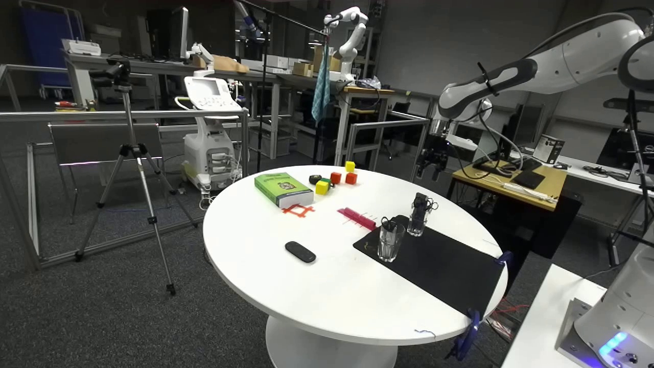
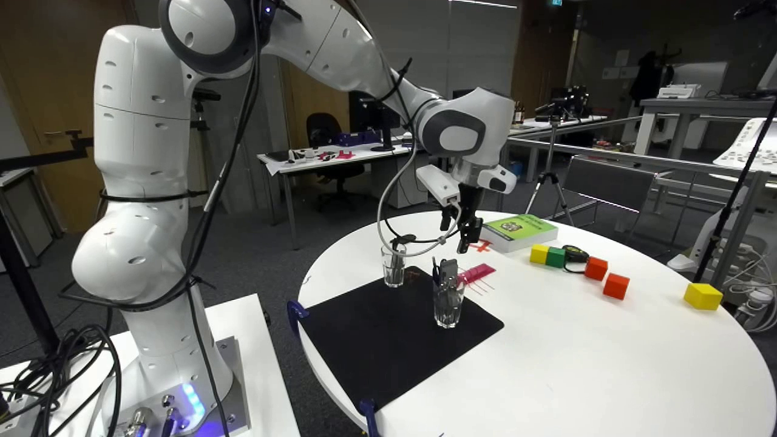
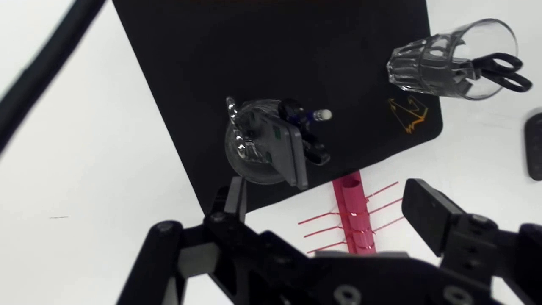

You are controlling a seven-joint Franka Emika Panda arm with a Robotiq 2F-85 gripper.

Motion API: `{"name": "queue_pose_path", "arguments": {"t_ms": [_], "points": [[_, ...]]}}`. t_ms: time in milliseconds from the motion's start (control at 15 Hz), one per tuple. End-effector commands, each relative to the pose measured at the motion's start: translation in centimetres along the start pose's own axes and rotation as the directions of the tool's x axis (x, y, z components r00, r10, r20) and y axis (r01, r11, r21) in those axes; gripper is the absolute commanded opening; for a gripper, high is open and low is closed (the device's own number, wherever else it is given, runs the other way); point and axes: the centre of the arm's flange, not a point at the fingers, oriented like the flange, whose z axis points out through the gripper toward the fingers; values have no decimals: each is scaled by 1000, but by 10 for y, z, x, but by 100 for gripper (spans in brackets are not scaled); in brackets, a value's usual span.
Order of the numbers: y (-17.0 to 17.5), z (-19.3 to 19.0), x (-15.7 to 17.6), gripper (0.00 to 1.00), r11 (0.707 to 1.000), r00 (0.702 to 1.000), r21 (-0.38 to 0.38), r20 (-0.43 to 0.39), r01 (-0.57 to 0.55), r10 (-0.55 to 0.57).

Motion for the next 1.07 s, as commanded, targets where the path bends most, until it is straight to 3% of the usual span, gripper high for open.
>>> {"name": "queue_pose_path", "arguments": {"t_ms": [0,333,667,1000], "points": [[-24,-28,-11,100,996,997,70,-61,-52,57],[-54,-40,-11,100,983,983,128,-110,-134,148],[-84,-33,-8,100,983,978,117,-136,-141,156],[-115,-29,-12,100,962,955,132,-148,-239,258]]}}
